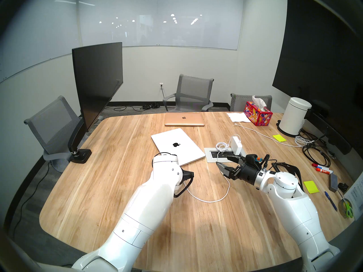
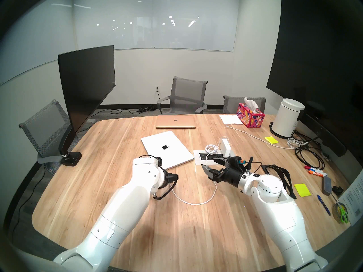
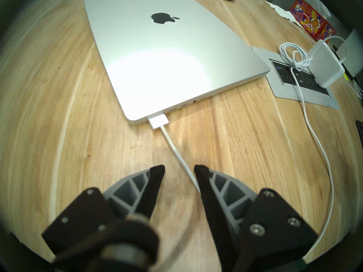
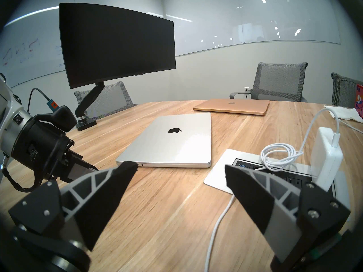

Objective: Unplug the charging cable from the port of the MacBook and lay it on the desk

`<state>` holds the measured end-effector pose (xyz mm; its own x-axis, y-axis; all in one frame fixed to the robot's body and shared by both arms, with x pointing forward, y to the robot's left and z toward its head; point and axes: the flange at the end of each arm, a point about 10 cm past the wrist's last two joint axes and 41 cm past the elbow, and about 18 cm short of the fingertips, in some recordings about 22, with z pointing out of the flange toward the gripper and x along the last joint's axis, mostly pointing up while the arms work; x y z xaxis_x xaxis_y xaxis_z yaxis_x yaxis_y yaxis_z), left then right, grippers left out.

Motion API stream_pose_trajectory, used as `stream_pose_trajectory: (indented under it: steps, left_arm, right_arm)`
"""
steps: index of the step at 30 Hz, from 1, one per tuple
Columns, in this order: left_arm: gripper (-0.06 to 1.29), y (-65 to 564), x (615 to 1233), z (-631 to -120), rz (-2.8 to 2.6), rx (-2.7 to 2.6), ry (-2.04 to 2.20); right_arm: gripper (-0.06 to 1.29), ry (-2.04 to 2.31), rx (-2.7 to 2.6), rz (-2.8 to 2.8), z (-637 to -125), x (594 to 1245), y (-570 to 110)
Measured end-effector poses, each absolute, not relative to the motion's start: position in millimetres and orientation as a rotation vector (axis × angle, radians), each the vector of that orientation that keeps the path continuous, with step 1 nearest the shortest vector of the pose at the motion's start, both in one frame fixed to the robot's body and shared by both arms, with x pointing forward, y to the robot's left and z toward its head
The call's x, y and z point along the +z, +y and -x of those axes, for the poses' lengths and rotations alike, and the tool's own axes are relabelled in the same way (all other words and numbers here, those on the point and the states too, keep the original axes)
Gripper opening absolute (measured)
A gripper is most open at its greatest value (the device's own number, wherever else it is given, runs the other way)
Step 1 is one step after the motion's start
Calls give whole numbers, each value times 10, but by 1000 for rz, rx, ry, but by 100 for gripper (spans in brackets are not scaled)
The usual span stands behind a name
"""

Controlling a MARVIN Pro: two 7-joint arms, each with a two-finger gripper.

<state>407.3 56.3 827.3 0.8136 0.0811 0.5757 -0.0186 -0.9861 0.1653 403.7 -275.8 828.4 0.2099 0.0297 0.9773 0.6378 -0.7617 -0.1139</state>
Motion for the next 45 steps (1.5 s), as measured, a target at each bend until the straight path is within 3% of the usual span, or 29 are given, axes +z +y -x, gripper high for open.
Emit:
stream_pose_trajectory:
  steps: [21, 24, 25, 26, 45]
  left_arm:
    - [52, 480, 8217, -4059, -2848, 893, 19]
    - [37, 479, 8215, -4061, -2848, 893, 19]
    - [11, 478, 8216, -4061, -2848, 892, 18]
    - [1, 477, 8217, -4061, -2847, 892, 19]
    - [1, 527, 8302, -4067, -2813, 900, 44]
  right_arm:
    - [122, -616, -1587, 1987, -4036, 8283, -2758]
    - [122, -616, -1587, 1987, -4036, 8283, -2758]
    - [122, -616, -1587, 1987, -4036, 8283, -2758]
    - [122, -616, -1587, 1987, -4036, 8283, -2758]
    - [122, -617, -1587, 1987, -4036, 8283, -2758]
